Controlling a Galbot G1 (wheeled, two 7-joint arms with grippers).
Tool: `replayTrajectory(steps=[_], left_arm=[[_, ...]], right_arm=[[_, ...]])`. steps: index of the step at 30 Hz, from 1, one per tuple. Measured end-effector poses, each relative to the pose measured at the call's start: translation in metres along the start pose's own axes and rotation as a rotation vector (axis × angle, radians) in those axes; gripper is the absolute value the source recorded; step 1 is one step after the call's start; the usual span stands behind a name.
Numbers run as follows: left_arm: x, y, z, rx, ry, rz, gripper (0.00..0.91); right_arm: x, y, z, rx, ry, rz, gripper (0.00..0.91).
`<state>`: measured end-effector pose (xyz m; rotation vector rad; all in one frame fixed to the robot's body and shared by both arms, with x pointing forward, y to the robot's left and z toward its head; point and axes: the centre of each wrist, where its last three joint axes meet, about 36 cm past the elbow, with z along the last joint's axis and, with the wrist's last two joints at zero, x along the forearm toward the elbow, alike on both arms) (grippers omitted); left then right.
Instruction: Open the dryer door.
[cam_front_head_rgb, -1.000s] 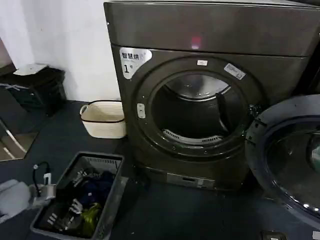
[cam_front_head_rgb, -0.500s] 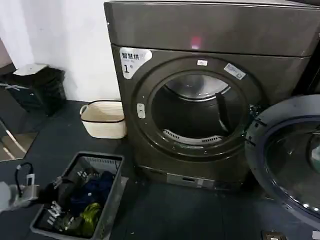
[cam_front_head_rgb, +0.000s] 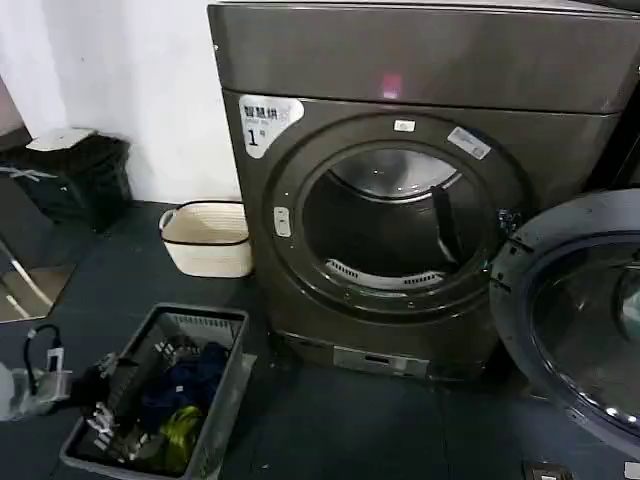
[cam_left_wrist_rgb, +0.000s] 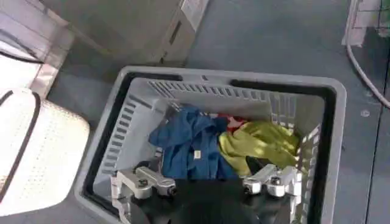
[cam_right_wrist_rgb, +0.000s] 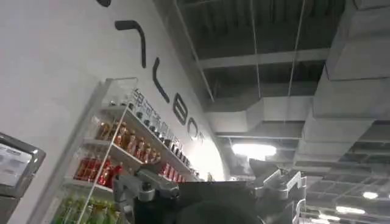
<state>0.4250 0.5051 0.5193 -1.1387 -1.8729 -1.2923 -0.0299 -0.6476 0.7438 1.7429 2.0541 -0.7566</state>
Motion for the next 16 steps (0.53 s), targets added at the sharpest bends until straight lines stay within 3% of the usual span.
replayTrajectory(steps=[16], left_arm=[[0.0067,0.0045,0.0031,-0.004,0.013,-0.007,0.907]], right_arm=[[-0.0003,-0.0099,-0.0057,0.007,-0.001,0.024,0.907]])
